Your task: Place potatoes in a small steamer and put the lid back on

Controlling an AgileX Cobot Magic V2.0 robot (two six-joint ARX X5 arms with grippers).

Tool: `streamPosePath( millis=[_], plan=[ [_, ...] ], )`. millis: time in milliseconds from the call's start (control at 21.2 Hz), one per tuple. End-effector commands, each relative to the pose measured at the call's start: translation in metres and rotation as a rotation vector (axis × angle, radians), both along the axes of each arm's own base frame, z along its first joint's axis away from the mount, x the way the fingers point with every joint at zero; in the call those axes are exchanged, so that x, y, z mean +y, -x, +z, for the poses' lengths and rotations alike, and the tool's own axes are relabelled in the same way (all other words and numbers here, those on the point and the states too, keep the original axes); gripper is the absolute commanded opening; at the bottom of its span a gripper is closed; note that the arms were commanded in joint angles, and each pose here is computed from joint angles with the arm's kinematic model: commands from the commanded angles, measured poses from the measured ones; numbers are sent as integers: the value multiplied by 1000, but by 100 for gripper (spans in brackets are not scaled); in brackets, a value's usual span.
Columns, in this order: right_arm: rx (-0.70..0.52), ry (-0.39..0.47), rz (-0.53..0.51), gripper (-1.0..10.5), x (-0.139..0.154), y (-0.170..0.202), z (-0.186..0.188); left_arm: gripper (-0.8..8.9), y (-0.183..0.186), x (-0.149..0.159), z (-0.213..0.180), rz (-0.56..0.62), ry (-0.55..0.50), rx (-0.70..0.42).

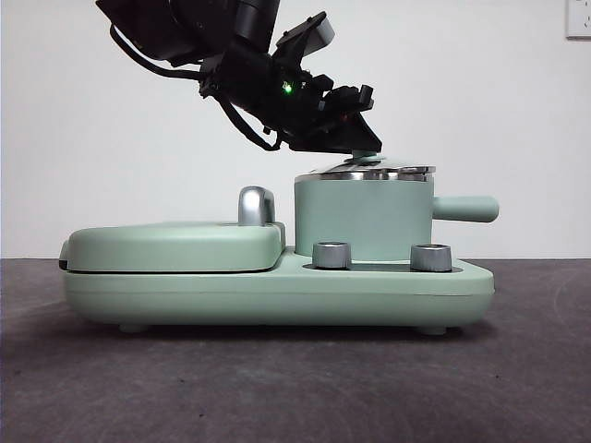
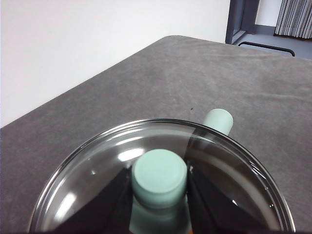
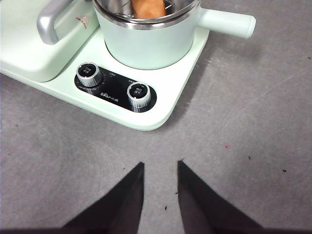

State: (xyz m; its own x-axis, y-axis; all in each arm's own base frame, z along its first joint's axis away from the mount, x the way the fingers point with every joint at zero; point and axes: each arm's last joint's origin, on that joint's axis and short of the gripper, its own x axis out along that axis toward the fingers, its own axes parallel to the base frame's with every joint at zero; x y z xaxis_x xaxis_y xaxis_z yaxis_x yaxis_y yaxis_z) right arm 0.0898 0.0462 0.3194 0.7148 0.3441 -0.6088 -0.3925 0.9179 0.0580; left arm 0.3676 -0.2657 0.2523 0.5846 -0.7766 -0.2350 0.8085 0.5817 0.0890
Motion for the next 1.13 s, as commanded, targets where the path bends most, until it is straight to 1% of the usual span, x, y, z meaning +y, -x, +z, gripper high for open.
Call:
streamPosePath(
  millis=[47,425,708,1133],
  plan=[
    [-8,-11,-3,101,1,-1,2,12,-2,-6,-6,-7,-10,22],
    [-8,-11,-3,101,1,-1,2,12,-7,-6,8,14,-5,2],
    [-9,-11,-3,101,1,-1,3,12,-8,-7,16,5,-65,4],
    [-9,-10,-6,101,1,-1,3,12,-7,-7,14,2,-85,23]
  ],
)
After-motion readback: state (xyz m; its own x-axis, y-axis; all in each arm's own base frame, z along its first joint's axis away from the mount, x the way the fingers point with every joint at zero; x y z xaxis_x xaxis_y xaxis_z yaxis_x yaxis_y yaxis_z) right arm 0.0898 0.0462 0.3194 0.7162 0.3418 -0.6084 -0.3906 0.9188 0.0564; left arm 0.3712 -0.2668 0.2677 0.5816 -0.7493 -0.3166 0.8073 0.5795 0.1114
